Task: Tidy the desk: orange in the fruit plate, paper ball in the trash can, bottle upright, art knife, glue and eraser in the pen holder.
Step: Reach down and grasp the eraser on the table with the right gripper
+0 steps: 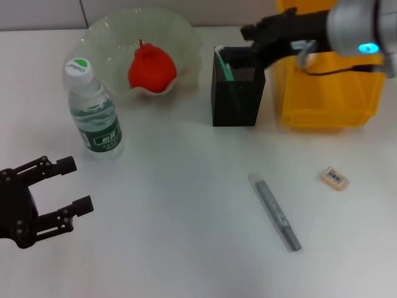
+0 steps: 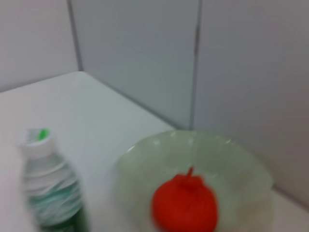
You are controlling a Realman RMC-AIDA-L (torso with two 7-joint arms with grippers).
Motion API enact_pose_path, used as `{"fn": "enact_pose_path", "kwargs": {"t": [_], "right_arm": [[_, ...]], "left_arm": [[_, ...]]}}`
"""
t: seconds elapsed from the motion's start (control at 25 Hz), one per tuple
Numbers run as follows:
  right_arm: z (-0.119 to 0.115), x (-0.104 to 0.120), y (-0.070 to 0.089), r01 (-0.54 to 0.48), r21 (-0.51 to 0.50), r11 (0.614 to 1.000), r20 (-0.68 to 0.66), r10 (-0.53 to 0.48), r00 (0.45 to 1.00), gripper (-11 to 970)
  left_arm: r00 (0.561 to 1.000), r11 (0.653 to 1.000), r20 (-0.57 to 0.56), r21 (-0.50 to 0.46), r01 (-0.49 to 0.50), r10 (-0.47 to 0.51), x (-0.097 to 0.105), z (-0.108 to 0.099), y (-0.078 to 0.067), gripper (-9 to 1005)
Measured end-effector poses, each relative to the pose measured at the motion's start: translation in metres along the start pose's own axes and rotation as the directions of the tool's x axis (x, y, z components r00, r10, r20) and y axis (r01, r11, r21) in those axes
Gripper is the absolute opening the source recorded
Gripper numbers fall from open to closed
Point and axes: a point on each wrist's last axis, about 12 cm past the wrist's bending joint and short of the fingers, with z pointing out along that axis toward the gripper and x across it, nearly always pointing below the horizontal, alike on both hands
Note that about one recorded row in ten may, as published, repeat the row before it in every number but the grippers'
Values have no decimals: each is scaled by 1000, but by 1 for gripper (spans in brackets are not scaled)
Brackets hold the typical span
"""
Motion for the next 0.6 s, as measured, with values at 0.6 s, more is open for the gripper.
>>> {"fn": "enact_pose_path", "kwargs": {"t": [0.6], "right_arm": [[-23,18,32,-2,133,991,-643,88,761,601]], "left_arm": [[1000,1000,-2,3,-10,10,0,3,1,770]]}}
